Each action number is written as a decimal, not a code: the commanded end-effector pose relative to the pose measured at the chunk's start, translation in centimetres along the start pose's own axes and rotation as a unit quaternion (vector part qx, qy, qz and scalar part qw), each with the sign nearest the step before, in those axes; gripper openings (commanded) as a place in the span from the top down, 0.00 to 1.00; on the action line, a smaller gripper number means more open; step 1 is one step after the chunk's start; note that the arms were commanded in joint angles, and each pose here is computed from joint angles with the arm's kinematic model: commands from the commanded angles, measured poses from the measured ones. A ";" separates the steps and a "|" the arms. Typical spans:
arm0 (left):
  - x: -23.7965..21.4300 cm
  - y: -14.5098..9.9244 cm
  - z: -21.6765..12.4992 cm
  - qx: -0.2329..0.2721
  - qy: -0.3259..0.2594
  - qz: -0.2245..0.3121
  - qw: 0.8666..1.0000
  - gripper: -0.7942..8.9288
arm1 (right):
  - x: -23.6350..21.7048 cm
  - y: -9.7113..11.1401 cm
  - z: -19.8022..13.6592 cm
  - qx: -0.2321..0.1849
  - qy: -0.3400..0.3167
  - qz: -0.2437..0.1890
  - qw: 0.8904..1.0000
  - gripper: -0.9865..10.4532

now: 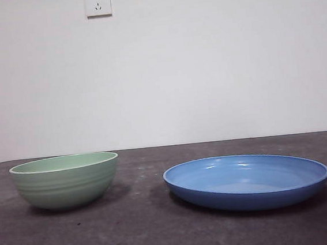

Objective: Place the green bowl on the blue plate

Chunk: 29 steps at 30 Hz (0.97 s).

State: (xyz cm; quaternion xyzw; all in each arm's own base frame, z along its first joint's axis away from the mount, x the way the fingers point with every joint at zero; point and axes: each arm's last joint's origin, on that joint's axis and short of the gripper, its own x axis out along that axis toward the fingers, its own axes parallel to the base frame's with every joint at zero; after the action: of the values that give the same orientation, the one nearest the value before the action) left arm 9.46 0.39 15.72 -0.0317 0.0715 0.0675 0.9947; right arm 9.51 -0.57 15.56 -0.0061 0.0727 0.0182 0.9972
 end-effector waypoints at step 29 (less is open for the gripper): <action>-1.6 -1.9 12.2 -0.111 0.031 -0.159 0.981 0.90 | -2.8 0.7 10.3 0.216 -0.016 0.117 0.969 0.90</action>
State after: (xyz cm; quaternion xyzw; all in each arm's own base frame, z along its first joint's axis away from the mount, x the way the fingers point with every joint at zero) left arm 9.86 -0.72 27.15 -0.1523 0.0980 -0.0743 0.9806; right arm 8.35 0.16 25.40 0.2181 0.0697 0.1133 0.9668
